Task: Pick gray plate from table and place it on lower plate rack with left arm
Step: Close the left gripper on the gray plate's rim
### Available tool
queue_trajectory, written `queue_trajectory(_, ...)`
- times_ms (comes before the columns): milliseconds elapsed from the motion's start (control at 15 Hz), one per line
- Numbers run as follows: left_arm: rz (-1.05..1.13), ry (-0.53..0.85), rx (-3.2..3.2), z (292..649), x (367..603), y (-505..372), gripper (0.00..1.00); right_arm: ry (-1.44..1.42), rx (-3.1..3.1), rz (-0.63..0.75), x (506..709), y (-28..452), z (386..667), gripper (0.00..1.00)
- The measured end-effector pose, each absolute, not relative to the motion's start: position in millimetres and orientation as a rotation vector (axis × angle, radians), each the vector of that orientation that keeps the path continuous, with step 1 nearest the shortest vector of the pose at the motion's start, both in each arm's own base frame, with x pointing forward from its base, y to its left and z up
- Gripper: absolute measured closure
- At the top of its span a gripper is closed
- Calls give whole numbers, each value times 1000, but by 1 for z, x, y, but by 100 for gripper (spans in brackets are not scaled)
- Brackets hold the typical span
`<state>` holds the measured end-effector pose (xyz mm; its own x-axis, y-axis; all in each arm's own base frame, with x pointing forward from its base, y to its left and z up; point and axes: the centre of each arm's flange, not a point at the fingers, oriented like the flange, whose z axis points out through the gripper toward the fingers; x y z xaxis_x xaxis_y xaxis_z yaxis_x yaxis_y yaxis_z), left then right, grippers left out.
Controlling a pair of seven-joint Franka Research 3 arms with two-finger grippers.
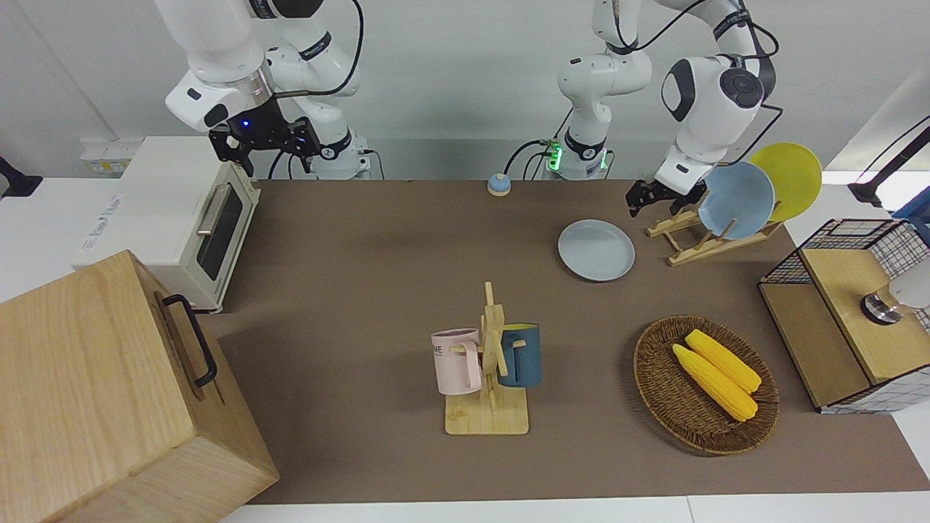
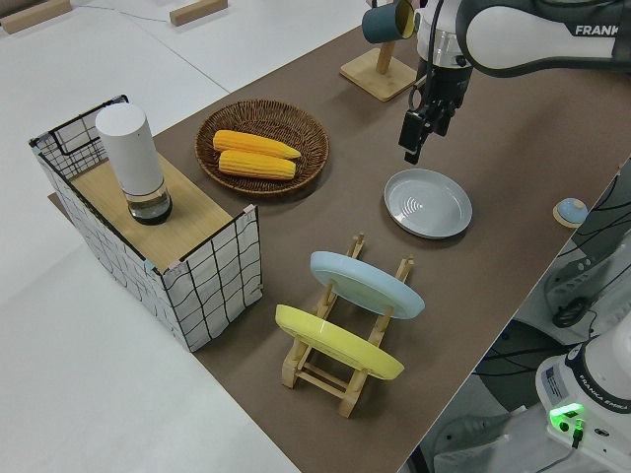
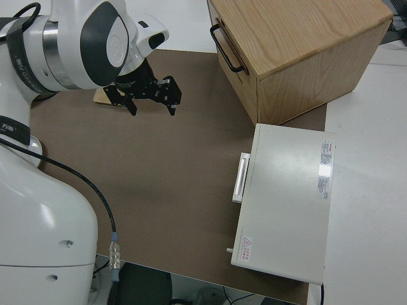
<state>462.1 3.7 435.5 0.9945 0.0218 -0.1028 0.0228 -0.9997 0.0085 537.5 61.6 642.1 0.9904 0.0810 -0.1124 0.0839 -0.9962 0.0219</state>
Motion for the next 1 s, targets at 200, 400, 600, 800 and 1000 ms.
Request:
queue_trajectory(200,-146,37,3127,405,451,4,0,129,3108,-174,537,62,642,1)
queue_trajectory(400,-114,39,3130,379,442,4,0,129,3108,-174,537,62,642,1)
queue_trajectory(600,-93,41,3132,353,431,4,0,129,3108,-174,537,62,642,1)
queue_trajectory(800,-133,19,3128,333,424,5,0,129,3108,-174,537,62,642,1)
queue_trajectory(1000,-145,11,3124,320,426,5,0,129,3108,-174,537,62,642,1)
